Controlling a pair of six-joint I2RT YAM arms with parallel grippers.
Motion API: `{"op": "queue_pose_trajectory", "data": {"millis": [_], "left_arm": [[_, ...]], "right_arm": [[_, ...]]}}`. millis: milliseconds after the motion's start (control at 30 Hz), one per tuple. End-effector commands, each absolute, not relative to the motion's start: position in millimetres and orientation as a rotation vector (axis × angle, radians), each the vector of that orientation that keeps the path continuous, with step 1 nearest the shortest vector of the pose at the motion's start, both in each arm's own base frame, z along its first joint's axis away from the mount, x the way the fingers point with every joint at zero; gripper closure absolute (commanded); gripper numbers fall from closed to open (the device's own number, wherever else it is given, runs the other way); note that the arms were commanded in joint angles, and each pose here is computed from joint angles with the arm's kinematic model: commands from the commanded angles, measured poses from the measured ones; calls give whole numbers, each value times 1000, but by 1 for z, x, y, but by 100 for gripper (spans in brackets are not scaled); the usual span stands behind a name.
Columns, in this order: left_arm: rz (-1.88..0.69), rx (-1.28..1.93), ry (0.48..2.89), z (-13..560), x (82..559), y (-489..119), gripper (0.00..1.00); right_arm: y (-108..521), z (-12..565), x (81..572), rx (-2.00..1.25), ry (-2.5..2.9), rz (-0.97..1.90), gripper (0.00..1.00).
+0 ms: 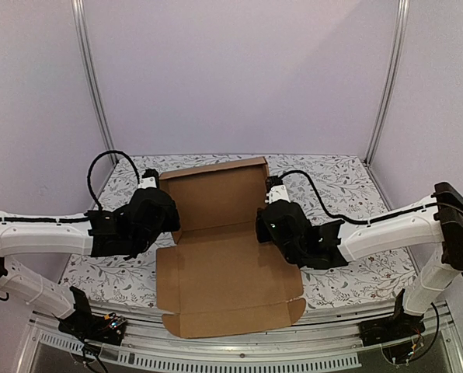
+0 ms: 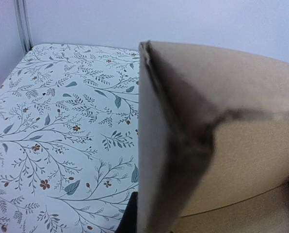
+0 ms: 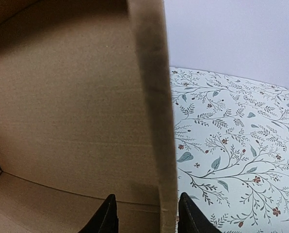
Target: Fold the paper box
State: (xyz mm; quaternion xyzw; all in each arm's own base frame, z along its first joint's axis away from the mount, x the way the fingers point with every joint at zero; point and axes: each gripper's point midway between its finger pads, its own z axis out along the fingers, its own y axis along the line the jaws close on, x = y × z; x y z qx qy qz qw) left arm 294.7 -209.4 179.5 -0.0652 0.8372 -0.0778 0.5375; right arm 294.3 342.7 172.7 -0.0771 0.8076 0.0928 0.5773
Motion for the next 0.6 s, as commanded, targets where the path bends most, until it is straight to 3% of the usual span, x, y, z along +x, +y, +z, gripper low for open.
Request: {"op": "queue_pose_trajectory", "data": {"millis": [0,67,167,200,467,567], "left_arm": [[-213,-206,1966,193,298,-207,100],[-223,-206,1964,194,297,-207,100],[-234,-209,1962,196,297,-207,100],[-236,-208,1961,197,297,-207,100],[-236,-206,1970,194,297,-208,100],[-225,-204,1975,191,298,-208,100]], "right_arm": [[333,152,292,-183,1918,145,63],[333,148,292,-186,1922,140,72],[334,147,292,-191,1926,144,97],[336,147,292,-192,1925,149,100],[342,158,293,-198,1906,176,100],[342,164,293,-194,1899,182,71]]}}
